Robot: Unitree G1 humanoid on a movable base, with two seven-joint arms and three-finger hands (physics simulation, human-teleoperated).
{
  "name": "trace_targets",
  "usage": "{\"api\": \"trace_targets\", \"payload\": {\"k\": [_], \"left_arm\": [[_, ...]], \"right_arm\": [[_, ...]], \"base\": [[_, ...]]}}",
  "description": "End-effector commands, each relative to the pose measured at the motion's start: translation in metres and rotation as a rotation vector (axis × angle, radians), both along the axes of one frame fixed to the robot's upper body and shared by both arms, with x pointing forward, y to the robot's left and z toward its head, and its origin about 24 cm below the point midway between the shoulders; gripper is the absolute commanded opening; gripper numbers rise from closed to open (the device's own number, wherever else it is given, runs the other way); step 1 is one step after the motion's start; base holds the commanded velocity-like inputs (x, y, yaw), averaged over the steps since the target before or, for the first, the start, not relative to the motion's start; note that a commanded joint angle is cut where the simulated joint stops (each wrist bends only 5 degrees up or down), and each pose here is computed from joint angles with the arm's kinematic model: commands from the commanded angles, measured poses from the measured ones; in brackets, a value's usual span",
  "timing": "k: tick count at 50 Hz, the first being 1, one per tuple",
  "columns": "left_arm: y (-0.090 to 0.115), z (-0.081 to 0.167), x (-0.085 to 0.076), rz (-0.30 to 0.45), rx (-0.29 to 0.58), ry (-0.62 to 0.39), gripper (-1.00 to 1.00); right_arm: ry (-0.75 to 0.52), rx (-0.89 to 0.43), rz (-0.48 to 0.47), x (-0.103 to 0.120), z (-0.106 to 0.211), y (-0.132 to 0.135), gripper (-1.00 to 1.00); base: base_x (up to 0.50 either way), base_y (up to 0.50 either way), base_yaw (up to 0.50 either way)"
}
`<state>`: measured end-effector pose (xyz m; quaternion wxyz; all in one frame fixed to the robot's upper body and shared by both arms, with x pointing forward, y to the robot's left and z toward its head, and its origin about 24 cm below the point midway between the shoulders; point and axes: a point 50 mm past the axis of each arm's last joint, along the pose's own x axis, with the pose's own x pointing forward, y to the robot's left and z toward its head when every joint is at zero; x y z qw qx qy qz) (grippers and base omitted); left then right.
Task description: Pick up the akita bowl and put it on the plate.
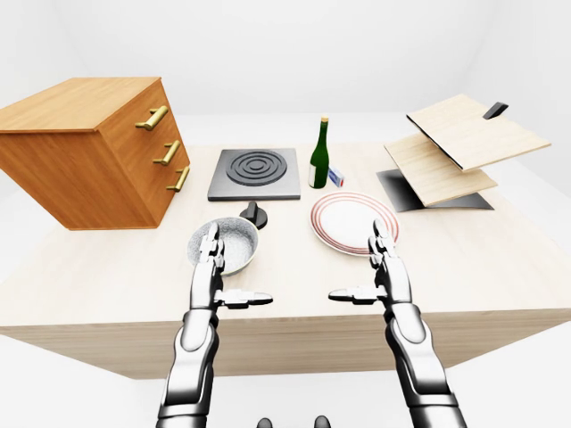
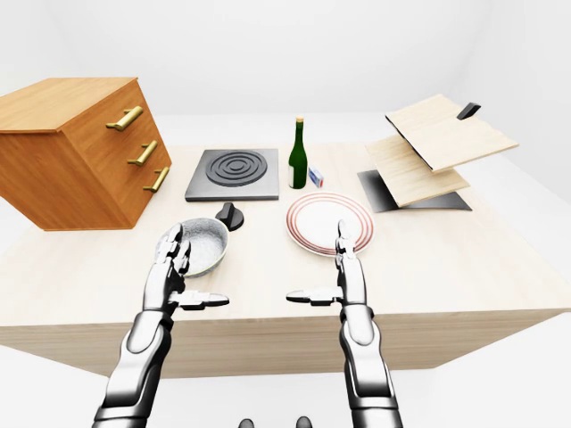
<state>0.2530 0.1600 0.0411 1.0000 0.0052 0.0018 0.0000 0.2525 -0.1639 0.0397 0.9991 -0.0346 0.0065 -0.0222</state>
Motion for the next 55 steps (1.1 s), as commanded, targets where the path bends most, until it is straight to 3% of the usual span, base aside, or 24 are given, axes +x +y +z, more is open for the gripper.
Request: {"api": "trace_targets", "payload": {"k": [1, 22, 41, 55], "left_arm": [[-0.001, 0.004, -0.002, 0.0, 0.002, -0.009, 1.0], [0.0, 0.026, -0.006, 0.019, 0.024, -0.068, 1.0], [0.003, 0.046, -0.01, 0.045, 0.017, -0.15, 1.0], [0.007, 0.072, -0.02, 0.068, 0.023, -0.264, 1.0]], "right_arm": [[-0.006, -0.01, 0.0, -0.001, 0.004, 0.0, 0.97], [-0.037, -0.068, 0.008, -0.004, 0.019, 0.006, 0.97], [-0.16, -0.11, 0.004, -0.006, 0.049, 0.006, 0.97], [-0.401, -0.191, 0.051, -0.012, 0.104, 0.02, 0.97]], "base": [[0.0, 0.0, 0.0], [0.0, 0.0, 0.0], [0.0, 0.0, 0.0], [0.0, 0.0, 0.0]]}}
